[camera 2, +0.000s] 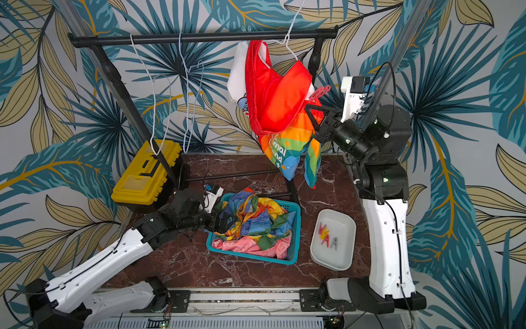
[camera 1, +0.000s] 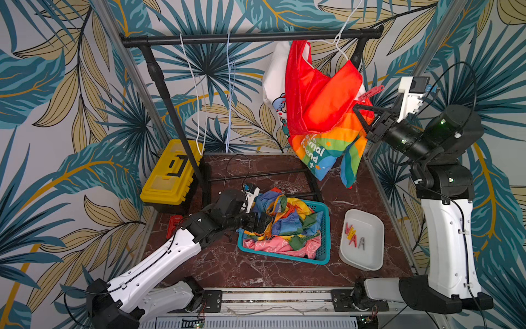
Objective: Remove the clothespins securing jackets to the hanger
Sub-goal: Adjust the hanger on the clothesline.
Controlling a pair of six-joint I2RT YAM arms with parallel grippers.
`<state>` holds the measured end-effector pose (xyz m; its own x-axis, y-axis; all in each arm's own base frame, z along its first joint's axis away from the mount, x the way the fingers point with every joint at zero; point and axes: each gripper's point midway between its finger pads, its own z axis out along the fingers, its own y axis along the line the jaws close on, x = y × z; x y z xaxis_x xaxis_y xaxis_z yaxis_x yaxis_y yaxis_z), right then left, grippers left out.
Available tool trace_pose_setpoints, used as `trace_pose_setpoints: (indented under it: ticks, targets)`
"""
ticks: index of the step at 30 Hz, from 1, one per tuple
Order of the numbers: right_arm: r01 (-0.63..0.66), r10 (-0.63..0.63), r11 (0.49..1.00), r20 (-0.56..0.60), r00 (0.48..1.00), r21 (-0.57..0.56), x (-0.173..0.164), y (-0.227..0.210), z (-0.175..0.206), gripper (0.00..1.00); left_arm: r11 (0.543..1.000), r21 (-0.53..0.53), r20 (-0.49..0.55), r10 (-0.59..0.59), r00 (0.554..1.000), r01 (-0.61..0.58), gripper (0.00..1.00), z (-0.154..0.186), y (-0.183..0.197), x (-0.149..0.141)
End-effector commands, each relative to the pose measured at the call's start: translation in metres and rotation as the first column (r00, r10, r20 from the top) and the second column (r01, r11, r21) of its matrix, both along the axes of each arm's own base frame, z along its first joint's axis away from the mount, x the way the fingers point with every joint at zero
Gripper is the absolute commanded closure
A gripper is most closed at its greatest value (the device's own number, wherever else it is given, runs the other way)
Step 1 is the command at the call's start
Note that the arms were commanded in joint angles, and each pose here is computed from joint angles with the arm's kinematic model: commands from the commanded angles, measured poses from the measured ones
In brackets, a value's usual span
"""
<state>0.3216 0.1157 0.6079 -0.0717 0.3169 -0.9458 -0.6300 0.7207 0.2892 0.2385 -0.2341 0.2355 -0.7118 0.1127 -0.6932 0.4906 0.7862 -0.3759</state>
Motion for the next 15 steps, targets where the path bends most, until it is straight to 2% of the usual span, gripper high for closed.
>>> trace_pose_setpoints:
  ticks: [1,8,11,15]
  targets:
    - [-0.007,0.008,1.000,0.104,0.995,-0.009,-0.041,-0.001,0.023,1.00,0.998,-0.022,0.081,0.053,0.995,-0.052,0.00,0.023,0.010,0.006]
    - [0.017,-0.015,1.000,0.061,0.998,-0.023,-0.078,-0.006,-0.005,1.00,0.989,-0.024,0.253,0.150,0.956,-0.149,0.00,0.073,0.031,0.022]
    - [0.016,-0.015,0.999,0.031,0.999,-0.029,-0.090,-0.006,-0.019,1.00,0.972,-0.032,0.316,0.229,0.921,-0.231,0.00,0.094,0.046,0.030]
    - [0.007,-0.007,1.000,-0.006,1.000,-0.025,-0.104,-0.006,-0.039,1.00,0.926,-0.045,0.380,0.363,0.851,-0.375,0.00,0.114,0.070,0.045]
